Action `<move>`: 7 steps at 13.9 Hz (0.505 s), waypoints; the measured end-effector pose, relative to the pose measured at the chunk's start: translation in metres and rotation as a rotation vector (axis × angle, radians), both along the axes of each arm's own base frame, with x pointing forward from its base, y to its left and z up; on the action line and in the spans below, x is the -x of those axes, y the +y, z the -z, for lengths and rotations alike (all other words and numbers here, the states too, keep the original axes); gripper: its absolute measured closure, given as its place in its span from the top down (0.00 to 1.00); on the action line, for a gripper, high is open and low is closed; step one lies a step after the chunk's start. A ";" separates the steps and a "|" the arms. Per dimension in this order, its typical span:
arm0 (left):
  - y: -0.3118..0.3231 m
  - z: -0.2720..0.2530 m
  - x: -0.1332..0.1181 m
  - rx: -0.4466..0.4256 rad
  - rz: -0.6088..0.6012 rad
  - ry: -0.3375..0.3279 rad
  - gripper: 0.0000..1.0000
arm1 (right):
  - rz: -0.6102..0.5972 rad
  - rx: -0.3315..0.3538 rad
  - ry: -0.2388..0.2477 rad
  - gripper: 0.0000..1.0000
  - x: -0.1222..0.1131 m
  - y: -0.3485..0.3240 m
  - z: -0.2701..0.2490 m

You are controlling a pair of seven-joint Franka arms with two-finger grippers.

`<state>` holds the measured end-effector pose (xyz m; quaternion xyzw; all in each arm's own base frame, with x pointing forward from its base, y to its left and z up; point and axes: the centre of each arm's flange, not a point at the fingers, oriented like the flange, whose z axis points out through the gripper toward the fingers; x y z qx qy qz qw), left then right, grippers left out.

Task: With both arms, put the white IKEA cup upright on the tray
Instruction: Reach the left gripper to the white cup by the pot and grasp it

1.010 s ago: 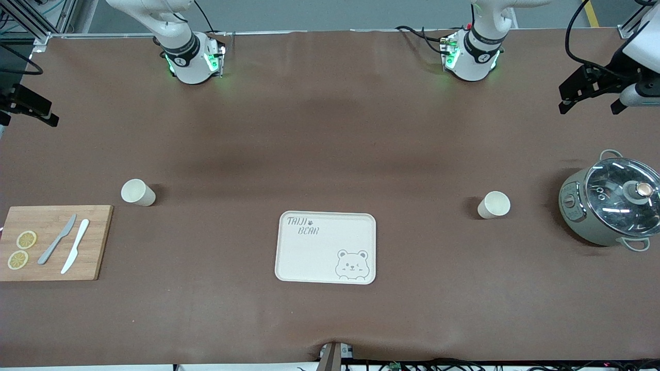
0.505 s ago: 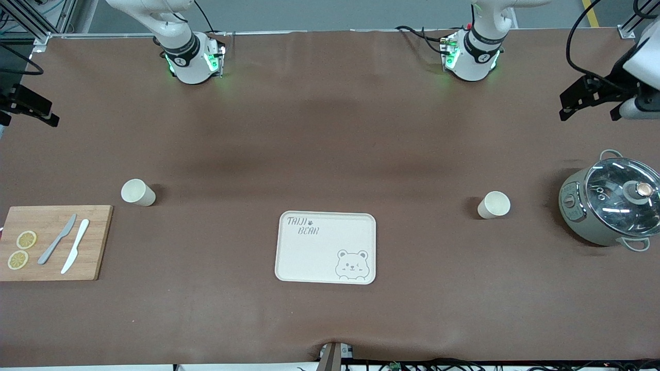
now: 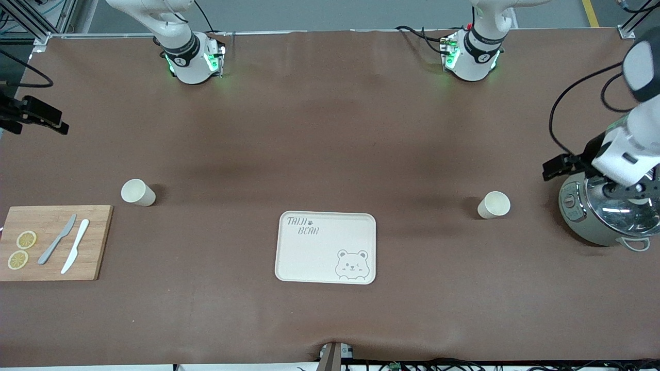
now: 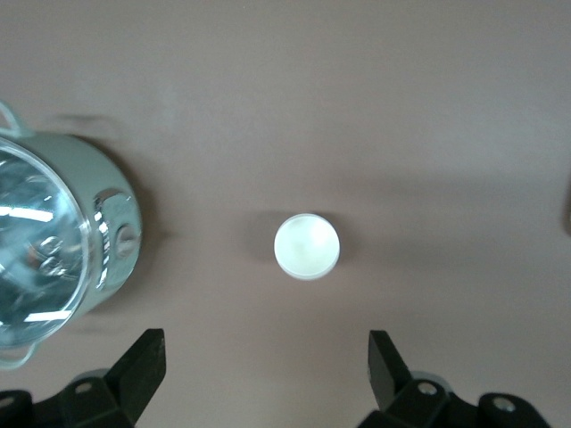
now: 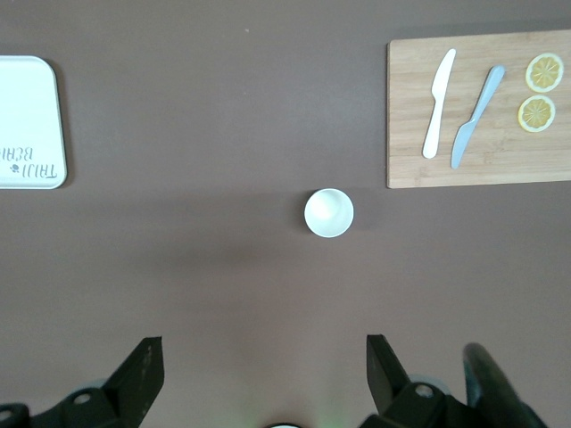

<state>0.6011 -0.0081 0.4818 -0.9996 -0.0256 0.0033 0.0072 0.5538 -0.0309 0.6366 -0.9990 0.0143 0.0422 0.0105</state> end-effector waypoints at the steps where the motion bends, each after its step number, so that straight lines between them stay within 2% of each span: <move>1: 0.006 0.024 0.001 0.001 -0.009 -0.010 1.00 | -0.002 0.000 0.011 1.00 -0.004 0.001 0.006; 5: 0.020 0.097 0.013 0.005 -0.032 0.012 1.00 | -0.001 -0.001 0.035 1.00 -0.011 0.000 0.020; 7: 0.018 0.129 0.009 0.011 -0.028 0.021 1.00 | -0.001 -0.002 0.049 1.00 -0.014 0.000 0.028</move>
